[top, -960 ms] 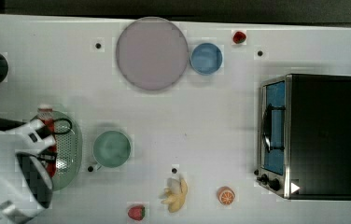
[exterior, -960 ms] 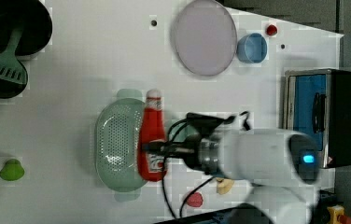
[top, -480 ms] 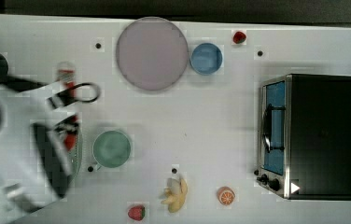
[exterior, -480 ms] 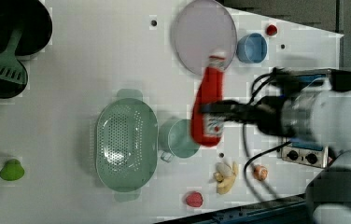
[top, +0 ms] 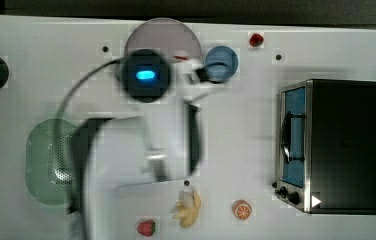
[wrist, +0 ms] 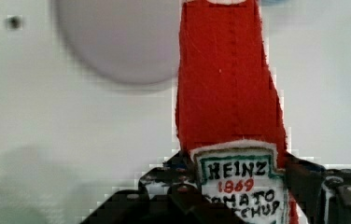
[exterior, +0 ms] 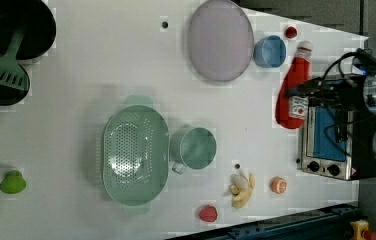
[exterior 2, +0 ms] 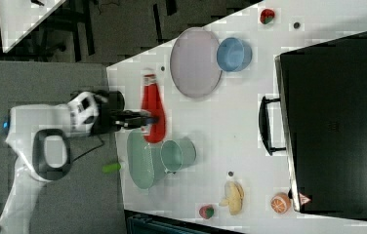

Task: Pick ketchup from strainer and place it on the table

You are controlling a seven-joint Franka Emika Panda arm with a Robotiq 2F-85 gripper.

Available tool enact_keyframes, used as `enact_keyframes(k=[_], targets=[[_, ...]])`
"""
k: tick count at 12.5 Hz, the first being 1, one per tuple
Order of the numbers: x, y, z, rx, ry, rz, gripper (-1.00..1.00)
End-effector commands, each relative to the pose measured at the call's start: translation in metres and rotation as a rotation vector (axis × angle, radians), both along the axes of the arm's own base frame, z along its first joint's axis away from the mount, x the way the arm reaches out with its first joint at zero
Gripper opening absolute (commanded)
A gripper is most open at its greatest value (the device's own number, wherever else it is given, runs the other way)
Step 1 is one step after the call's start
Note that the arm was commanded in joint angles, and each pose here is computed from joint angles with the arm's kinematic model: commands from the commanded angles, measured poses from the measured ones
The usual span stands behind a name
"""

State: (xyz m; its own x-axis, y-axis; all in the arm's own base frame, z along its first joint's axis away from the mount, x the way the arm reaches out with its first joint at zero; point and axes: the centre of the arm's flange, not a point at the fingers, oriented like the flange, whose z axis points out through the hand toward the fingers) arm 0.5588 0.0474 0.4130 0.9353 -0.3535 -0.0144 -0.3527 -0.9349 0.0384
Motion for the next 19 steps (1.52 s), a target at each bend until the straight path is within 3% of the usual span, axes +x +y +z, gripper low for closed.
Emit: enact_keyframes(k=[1,3,7,10,11,15,19], targets=[[-0.016,-0.029,-0.033,0.007,0.075,0.054,0.18],[-0.031,-0.044,-0.063,0.008,0.091,0.034,0.18],[-0.053,-0.061,-0.12,0.013,0.028,0.004,0.18],[-0.064,-0.063,-0.167,0.019,0.05,-0.001,0.18],[-0.064,-0.063,-0.181,0.021,0.051,-0.002,0.24],[-0.059,-0.063,-0.193,0.024,0.023,-0.001,1.0],[-0.026,-0.061,-0.096,0.02,-0.105,-0.045,1.0]])
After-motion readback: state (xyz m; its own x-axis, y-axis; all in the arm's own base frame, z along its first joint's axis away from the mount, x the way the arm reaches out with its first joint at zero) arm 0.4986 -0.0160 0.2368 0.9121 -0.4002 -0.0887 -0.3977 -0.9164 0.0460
